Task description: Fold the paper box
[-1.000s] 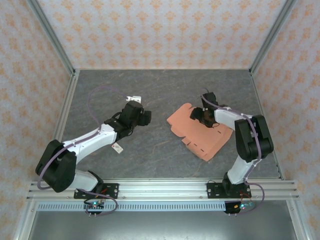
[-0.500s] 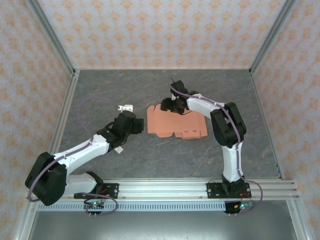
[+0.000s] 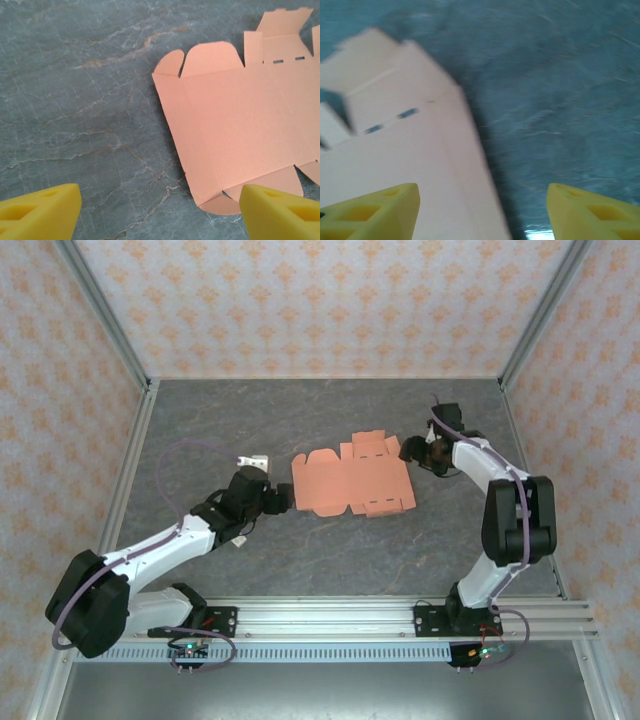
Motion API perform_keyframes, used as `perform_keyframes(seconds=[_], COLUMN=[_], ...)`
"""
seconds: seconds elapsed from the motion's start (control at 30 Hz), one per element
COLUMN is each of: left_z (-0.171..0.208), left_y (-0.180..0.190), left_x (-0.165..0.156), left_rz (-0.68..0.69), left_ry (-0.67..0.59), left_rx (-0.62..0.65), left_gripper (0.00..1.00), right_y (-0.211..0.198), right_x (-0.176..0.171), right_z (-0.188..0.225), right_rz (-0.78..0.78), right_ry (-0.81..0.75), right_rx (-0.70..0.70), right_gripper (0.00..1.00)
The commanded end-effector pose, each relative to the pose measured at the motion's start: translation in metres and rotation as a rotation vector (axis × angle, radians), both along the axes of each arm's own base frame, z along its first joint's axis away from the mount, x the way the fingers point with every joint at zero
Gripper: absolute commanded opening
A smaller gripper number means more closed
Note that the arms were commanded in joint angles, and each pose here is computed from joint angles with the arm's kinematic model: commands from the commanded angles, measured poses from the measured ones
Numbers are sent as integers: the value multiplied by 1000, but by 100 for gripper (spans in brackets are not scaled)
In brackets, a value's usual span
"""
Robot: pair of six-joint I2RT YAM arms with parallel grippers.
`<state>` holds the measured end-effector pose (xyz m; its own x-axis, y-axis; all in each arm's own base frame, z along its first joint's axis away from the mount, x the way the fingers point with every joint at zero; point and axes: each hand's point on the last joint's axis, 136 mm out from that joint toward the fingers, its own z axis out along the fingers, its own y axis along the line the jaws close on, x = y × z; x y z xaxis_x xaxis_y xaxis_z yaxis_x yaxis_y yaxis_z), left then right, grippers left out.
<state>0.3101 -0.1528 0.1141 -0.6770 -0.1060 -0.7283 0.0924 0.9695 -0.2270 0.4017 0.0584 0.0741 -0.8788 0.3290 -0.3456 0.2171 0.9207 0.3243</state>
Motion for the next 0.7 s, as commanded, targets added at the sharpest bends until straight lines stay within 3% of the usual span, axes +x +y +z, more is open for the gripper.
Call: perform_keyframes(seconds=[0.0,0.23,0.47,0.67], left_z=[12,9,9,5], left_y=[-10,-9,-7,-6], left_x=[8,8,7,9], left_rz=[-6,-5,-7,-2], left_ry=[-20,-11,-11,-12], left_rx=[-48,-33,-23,-10], left_gripper=[83,83,83,83], right_y=[7,30,32,41], right_x=[-8,-4,-7,0], right_z=[-24,-38,-58,-53], right_rz=[51,174,176,184], right_ry=[98,158,206,167], right_rx=[58,204,274,344], right_gripper=[66,58,35,26])
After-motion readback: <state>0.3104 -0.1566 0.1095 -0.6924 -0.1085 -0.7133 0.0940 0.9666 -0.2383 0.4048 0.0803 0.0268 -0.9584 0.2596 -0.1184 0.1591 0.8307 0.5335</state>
